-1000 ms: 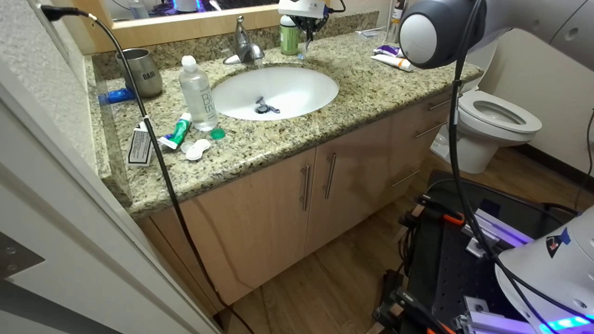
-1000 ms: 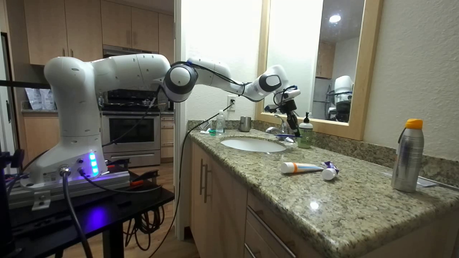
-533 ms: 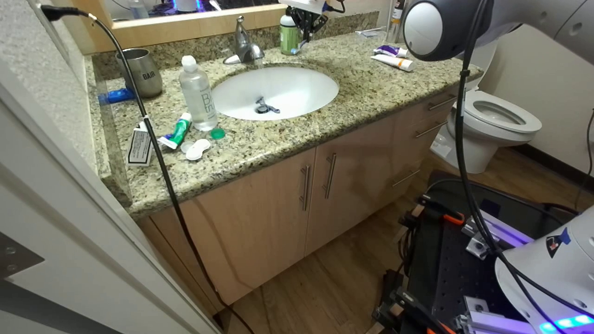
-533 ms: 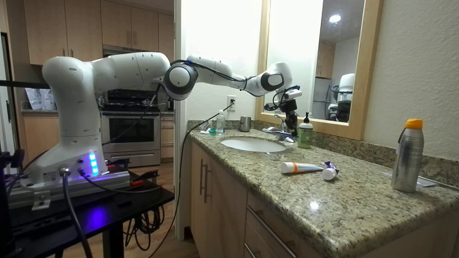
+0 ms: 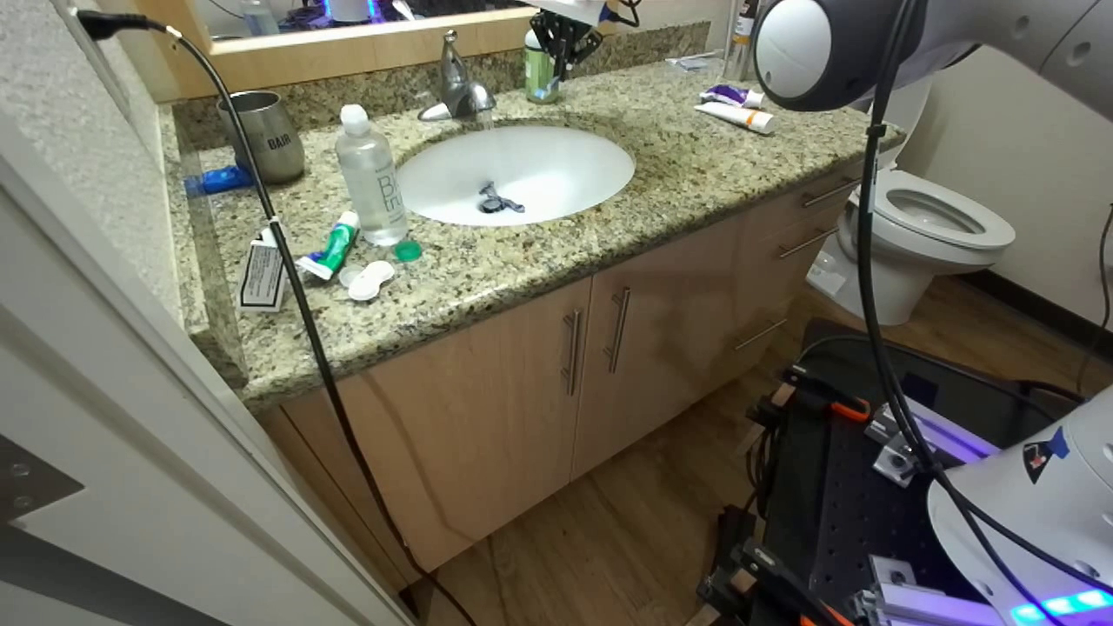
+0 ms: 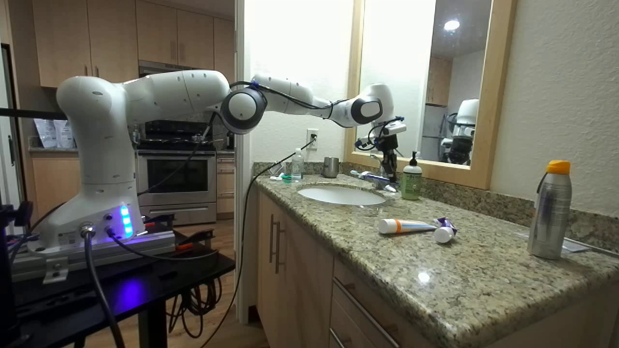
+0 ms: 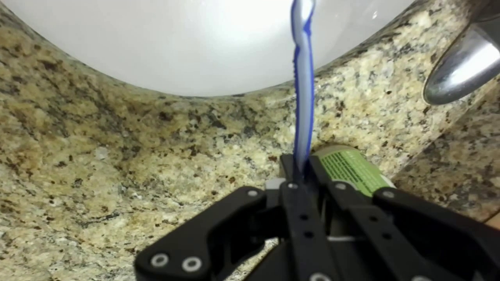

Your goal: Move the faucet handle upwards and pick up the toothbrush and wash it

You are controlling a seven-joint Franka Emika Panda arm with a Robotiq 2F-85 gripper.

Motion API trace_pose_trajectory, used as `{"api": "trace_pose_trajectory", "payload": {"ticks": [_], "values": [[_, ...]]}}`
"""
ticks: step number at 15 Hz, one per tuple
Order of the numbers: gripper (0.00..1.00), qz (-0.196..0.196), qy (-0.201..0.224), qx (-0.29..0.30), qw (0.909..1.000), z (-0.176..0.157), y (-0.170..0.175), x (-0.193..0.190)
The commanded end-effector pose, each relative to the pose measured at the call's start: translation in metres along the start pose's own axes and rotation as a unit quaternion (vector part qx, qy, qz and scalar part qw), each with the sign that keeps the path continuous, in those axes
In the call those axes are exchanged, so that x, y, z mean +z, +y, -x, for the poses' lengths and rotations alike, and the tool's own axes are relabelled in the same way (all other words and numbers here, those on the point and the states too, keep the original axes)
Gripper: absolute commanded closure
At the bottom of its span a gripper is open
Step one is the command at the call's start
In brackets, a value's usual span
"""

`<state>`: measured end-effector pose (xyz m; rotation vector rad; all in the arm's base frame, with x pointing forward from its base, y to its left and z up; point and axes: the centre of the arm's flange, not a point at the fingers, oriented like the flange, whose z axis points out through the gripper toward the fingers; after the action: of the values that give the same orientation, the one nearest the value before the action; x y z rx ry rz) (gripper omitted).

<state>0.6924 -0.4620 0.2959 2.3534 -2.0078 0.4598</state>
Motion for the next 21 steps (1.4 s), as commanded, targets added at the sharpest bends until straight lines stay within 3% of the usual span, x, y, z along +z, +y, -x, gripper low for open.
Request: {"api": "trace_pose_trajectory", "payload": {"ticks": [1,4,5,7,9,13,18,21], "values": [[0.9,0.0,0.0,0.0,1.0,0.0,0.0,0.0],[0.9,0.0,0.0,0.0,1.0,0.0,0.0,0.0],[0.98,-0.004,0.021,0.012,0.9997,-0.003,-0.009,0.005],[0.98,-0.028,0.06,0.046,0.9968,0.0,-0.008,0.011],[0.98,-0.063,0.087,0.069,0.9918,0.008,0.0,0.018],[0.98,-0.058,0.114,0.062,0.9899,0.023,0.033,0.04],[0.98,-0.049,0.085,0.034,0.9945,0.049,0.057,0.054],[0.98,-0.076,0.057,0.028,0.9951,0.058,0.051,0.041]]}}
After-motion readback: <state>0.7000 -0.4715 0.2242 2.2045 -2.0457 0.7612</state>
